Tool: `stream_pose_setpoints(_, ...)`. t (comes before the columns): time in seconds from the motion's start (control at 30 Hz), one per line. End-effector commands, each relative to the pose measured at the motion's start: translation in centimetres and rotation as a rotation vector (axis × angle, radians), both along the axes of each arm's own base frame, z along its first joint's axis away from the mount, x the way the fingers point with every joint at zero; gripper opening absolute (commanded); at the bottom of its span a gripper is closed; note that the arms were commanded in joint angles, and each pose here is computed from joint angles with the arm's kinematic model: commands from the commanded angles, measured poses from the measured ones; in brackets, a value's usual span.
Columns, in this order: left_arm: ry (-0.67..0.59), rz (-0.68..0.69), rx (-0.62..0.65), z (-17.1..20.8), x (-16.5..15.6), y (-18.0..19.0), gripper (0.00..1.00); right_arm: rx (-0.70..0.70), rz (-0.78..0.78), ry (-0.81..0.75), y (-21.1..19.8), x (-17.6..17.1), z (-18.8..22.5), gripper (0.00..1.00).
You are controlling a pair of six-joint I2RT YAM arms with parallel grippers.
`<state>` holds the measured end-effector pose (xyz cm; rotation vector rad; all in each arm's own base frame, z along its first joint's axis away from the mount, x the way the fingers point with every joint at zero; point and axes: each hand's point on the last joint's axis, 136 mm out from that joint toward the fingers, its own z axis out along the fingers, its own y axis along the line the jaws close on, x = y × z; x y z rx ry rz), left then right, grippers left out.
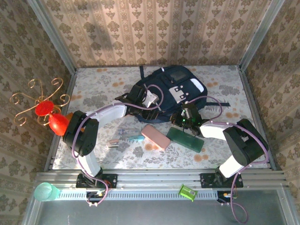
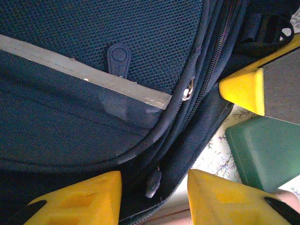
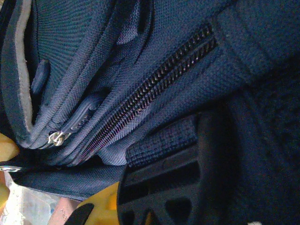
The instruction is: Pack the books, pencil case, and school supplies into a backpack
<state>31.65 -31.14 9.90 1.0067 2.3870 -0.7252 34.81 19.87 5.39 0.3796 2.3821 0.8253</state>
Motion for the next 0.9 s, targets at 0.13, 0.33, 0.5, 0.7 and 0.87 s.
stream_pose_setpoints(0.13,0.040,-0.028,0.021,-0.7,-0.2,-0.4,0.37,0.020,-0.004,-0.048,0.3,1.2,1.0,0.00)
stream_pose_setpoints(0.33,0.056,-0.026,0.041,-1.6,-0.2,-0.2,0.35,0.019,-0.007,-0.046,0.2,1.2,1.0,0.00)
stream_pose_setpoints(0.5,0.057,-0.028,0.036,-1.7,-0.2,-0.4,0.28,0.023,-0.006,-0.045,0.2,1.3,0.9,0.00)
stream_pose_setpoints(0.7,0.035,-0.027,0.032,-1.1,0.1,-0.2,0.01,0.015,-0.018,-0.046,-0.3,1.3,0.8,0.00)
stream_pose_setpoints(0.87,-0.126,0.095,0.079,0.7,2.0,1.9,0.00,-0.075,-0.046,-0.021,-2.2,0.9,0.2,0.00)
